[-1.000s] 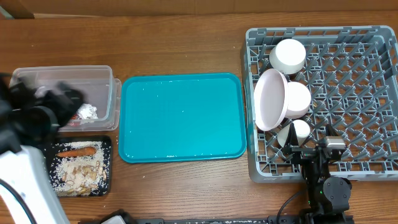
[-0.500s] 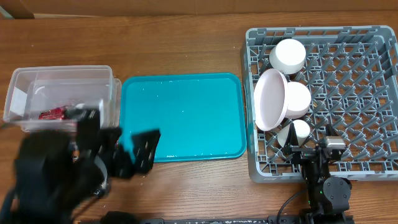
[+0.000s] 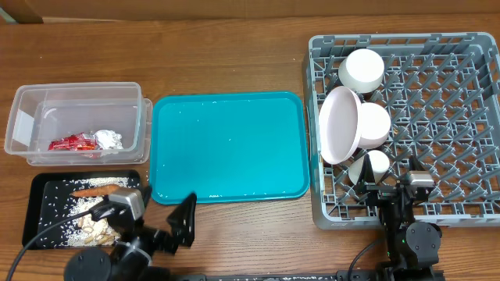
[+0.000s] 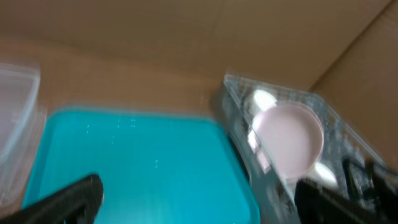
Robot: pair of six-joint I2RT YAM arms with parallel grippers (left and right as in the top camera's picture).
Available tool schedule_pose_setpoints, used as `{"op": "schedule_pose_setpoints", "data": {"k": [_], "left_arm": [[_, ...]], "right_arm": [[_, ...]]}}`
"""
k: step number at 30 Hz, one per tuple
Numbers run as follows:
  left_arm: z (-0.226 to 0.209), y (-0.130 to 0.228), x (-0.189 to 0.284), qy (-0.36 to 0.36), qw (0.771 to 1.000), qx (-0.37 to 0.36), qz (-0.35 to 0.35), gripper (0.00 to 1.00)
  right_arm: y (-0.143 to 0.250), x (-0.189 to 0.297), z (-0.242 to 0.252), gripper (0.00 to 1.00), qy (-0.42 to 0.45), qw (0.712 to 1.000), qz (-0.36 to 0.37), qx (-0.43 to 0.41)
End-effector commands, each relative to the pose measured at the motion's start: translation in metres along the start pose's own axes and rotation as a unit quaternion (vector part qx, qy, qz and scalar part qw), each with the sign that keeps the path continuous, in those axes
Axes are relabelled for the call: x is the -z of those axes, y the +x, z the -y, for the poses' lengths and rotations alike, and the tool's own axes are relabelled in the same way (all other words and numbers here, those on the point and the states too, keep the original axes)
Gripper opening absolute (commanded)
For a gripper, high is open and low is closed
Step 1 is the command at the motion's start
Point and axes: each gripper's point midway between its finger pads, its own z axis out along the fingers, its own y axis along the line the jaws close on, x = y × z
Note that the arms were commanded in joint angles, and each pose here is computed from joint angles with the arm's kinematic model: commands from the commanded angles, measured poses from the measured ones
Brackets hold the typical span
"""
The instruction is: Sort waste into correct bins and load items into the dishwasher
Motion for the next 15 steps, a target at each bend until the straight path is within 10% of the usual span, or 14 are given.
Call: {"op": "schedule_pose_setpoints", "data": {"k": [1, 15], "left_arm": [[-0.008, 0.001, -0.012, 0.011, 0.998, -0.006, 0.054, 1.00], [-0.034, 0.001, -0.051, 0.028, 0.978, -0.034, 0.203, 1.00]], "right_arm": [[0.001, 0.000, 0.000, 1.00, -0.001, 1.000, 0.003, 0.003], [0.001, 0.000, 0.000, 1.00, -0.001, 1.000, 0.003, 0.003]]}}
